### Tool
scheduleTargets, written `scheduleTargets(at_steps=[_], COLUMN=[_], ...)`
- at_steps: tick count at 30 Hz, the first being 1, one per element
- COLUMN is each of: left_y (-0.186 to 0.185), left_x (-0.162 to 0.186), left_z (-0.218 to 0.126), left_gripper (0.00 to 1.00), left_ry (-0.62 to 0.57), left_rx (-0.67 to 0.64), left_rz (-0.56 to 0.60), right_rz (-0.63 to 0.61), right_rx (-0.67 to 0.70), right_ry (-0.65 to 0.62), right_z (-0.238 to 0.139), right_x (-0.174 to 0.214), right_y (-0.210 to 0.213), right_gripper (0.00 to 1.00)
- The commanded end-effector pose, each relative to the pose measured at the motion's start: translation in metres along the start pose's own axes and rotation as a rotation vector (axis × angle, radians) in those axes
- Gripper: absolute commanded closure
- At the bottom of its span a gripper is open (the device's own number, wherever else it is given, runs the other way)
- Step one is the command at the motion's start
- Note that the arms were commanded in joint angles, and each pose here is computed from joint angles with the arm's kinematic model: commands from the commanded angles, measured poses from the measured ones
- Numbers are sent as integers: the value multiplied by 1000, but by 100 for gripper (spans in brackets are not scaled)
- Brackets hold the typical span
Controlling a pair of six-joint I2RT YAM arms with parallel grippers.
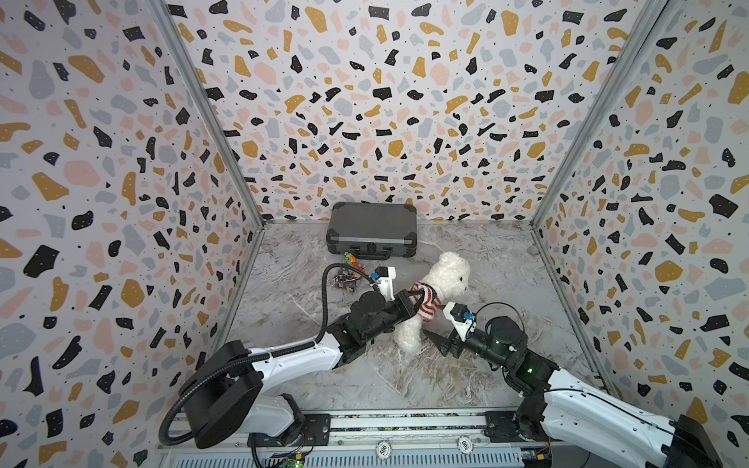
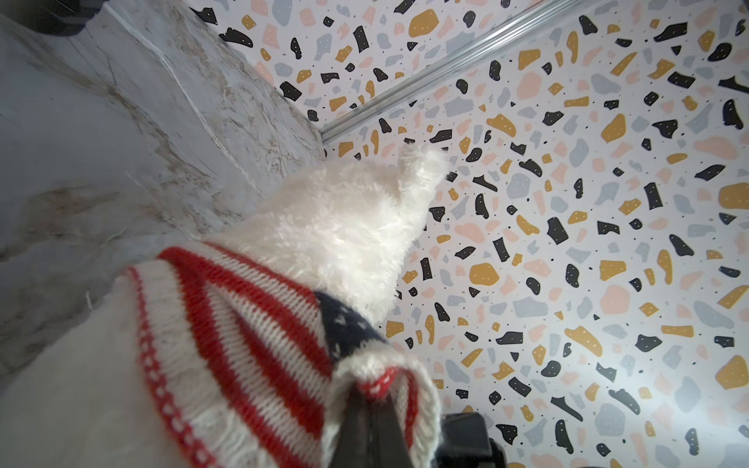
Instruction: Dress the teddy bear
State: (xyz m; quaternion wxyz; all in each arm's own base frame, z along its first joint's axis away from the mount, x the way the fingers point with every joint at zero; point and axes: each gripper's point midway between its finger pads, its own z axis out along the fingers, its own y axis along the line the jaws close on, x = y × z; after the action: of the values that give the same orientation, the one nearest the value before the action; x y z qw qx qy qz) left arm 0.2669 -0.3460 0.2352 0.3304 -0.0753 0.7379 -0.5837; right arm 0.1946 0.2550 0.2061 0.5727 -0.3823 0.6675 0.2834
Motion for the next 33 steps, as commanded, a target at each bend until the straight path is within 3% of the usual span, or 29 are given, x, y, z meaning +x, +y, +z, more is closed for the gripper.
scheduleTargets(at_steps=[1,8,17,21,29,31,33], left_y=[-33,-30,-26,-24,-1,9,17], left_x=[-16,-17,-11,-9,-8,-9,-11], left_z=[-4,5,10,7,-7,-13,-20], left_gripper=[100,100,100,100,100,100,100], left_ry=[-76,-104,-102,-99,-99,-102,-109], left_rx=[140,169,172,174,91,61,47], left_rz=[-33,-76,-93,-99,-51,-39,-36], right_rz=[105,293,299,303,250,232,221], right_rx=[27,-11,10,41,164,206,251], right_ry=[-8,52,70,94,105,119,141], right_z=[3,13,30,33,11,5,-1], right_x=[2,35,45,54,50,51,55], right_y=[1,20,17,12,-10,-17,-26], right_gripper=[17,16,20,38,90,99,100])
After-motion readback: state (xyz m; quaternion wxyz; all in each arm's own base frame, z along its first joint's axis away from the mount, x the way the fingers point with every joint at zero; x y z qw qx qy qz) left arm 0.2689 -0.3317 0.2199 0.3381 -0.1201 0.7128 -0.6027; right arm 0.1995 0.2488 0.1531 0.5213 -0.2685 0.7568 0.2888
